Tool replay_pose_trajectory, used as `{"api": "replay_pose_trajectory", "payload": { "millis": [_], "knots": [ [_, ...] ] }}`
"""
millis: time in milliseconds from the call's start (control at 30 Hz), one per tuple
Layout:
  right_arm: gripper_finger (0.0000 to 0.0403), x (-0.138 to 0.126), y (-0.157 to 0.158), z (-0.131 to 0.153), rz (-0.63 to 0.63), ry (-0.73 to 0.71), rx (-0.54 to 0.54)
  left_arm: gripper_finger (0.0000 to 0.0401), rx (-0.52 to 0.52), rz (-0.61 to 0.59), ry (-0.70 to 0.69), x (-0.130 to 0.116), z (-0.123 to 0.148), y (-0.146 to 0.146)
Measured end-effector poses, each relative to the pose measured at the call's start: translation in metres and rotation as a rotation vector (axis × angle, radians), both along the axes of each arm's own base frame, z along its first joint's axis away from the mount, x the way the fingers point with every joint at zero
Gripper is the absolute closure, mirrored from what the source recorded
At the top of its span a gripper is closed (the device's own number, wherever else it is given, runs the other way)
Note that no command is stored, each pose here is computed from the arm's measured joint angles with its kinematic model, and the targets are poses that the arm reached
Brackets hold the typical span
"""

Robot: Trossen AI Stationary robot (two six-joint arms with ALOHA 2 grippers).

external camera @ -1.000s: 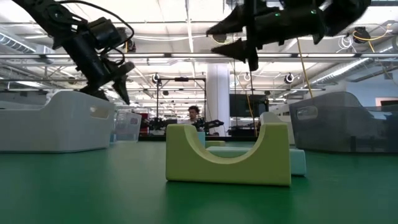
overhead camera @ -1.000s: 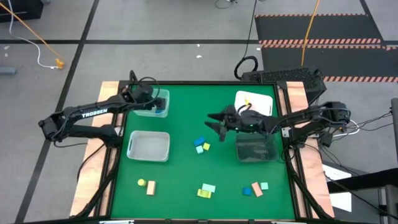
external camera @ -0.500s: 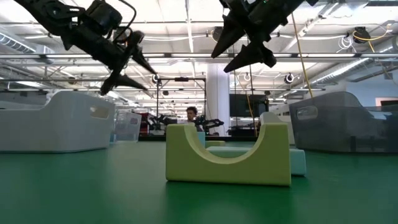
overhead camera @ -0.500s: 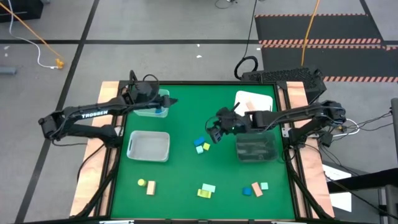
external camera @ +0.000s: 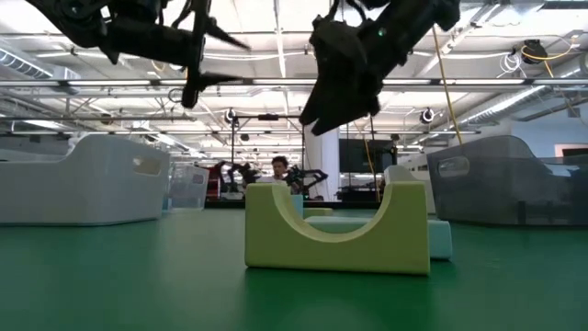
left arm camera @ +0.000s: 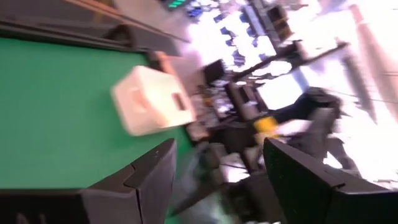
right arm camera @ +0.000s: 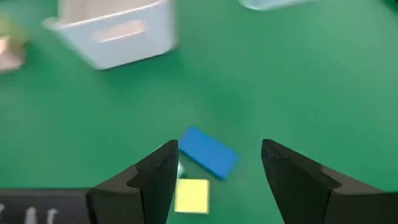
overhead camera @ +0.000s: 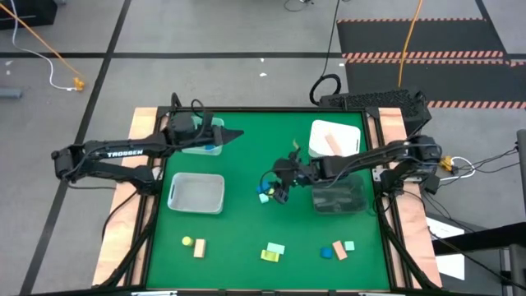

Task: Sort & place blocks by color
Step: Put the top light blue block into the gray bin

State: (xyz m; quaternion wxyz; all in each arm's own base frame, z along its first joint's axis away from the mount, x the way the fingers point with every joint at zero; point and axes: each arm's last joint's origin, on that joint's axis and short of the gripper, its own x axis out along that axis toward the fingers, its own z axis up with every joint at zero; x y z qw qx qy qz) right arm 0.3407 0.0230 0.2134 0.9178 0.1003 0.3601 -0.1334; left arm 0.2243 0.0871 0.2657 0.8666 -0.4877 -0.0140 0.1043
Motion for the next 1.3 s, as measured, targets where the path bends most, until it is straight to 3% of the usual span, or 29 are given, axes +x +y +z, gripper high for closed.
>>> {"api": "replay_pose_trajectory", "payload": {
  "millis": [167,300,533,933,1200,1300],
  "knots": [
    [0.0181,0.016,0.004,-0.018,0.208,-0.048,0.029,0.016,0.025,-0.055,-0.071,0.003,0.007,-0.006],
    [0.0181,0.024,0.007,-0.03,0.287,-0.067,0.074,0.016,0.04,-0.074,-0.074,0.003,0.008,-0.009],
    [0.0181,0.029,0.01,-0.056,0.494,0.018,-0.132,0.016,0.045,-0.101,-0.065,0.004,0.007,-0.01],
    [0.0188,0.039,0.012,-0.092,0.517,0.056,-0.147,0.016,0.032,-0.143,-0.067,0.005,0.007,-0.015],
    [0.0288,0.039,0.013,-0.092,0.499,0.053,-0.126,0.016,0.03,-0.144,-0.065,0.005,0.007,-0.015],
    [0.0289,0.037,0.013,-0.089,0.487,0.06,-0.109,0.016,0.022,-0.145,-0.067,0.005,0.007,-0.015]
  ]
}}
